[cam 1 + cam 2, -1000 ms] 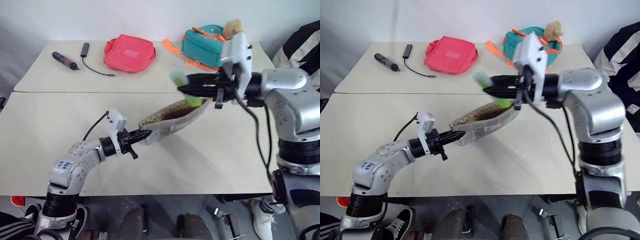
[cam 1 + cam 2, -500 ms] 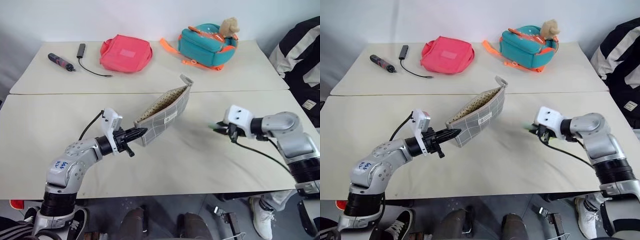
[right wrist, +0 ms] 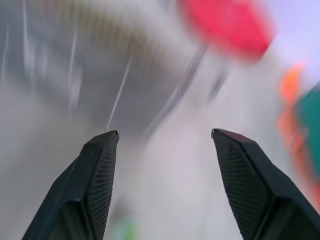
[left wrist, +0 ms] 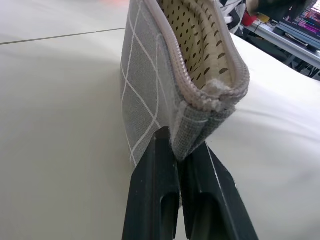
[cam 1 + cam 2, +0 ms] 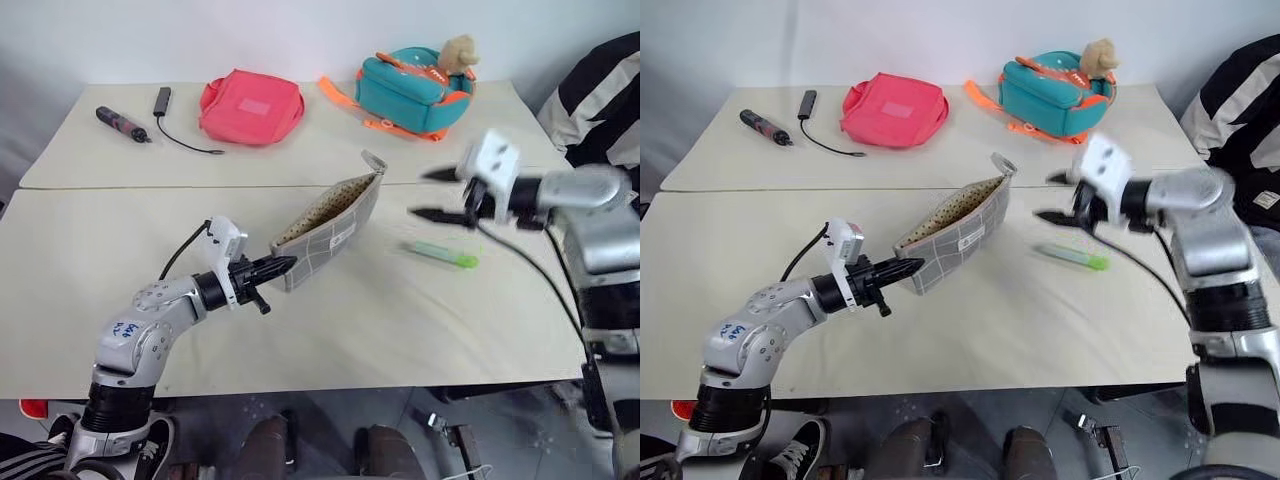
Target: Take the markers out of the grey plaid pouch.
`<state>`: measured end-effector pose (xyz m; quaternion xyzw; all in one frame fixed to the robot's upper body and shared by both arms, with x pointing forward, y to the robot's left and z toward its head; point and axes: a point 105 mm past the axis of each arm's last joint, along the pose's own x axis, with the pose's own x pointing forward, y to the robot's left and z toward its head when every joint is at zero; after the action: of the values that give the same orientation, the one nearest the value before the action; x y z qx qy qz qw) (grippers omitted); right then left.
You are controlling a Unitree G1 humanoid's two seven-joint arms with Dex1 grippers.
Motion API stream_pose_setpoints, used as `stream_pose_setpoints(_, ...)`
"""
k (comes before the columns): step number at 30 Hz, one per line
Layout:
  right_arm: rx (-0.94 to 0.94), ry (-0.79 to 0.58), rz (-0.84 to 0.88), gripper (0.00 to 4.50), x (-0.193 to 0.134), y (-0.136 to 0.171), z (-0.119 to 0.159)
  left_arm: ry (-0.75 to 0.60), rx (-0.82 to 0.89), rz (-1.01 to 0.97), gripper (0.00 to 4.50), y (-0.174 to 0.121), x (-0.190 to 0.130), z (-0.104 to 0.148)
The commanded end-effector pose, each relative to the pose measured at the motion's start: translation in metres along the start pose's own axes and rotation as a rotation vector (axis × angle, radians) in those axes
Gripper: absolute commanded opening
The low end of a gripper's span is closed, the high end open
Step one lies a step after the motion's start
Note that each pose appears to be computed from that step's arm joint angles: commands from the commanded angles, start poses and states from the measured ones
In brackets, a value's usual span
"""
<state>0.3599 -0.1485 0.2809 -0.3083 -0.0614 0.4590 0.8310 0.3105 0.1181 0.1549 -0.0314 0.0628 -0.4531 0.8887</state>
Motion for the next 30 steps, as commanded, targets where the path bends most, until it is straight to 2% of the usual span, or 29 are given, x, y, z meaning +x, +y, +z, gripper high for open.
stream_pose_setpoints(1,0.0,-0.144,0.099,2.92,0.011,0.018,0.038,0.034,0.088,-0.039,0.0,-0.007,0.003,0.002)
stream_pose_setpoints(3,-0.01,-0.138,0.153,2.44,0.02,0.031,0.038,0.051,0.135,-0.056,0.0,-0.009,0.005,0.004)
stream_pose_setpoints(8,-0.044,-0.1,0.256,0.66,0.036,0.058,0.028,0.053,0.181,-0.095,0.0,-0.015,0.01,0.01)
stream_pose_setpoints(10,-0.1,-0.01,0.288,0.04,0.04,0.068,0.004,0.047,0.182,-0.093,0.0,-0.015,0.011,0.012)
stream_pose_setpoints(12,-0.207,0.093,0.294,0.04,0.041,0.071,-0.02,0.047,0.181,-0.092,0.0,-0.016,0.01,0.012)
stream_pose_setpoints(13,-0.216,0.091,0.28,0.04,0.043,0.07,-0.022,0.048,0.181,-0.093,0.0,-0.016,0.01,0.011)
stream_pose_setpoints(18,-0.19,-0.014,0.265,0.04,0.052,0.069,0.002,0.051,0.179,-0.099,0.0,-0.018,0.01,0.011)
stream_pose_setpoints(23,-0.239,0.033,0.264,0.04,0.046,0.061,-0.003,0.035,0.171,-0.112,0.0,-0.02,0.013,0.013)
stream_pose_setpoints(27,-0.373,0.092,0.322,0.04,0.058,0.079,-0.015,-0.022,0.078,-0.173,0.0,-0.033,0.019,0.022)
stream_pose_setpoints(30,-0.379,0.084,0.346,0.04,0.072,0.088,-0.012,-0.029,-0.02,-0.231,0.0,-0.043,0.019,0.023)
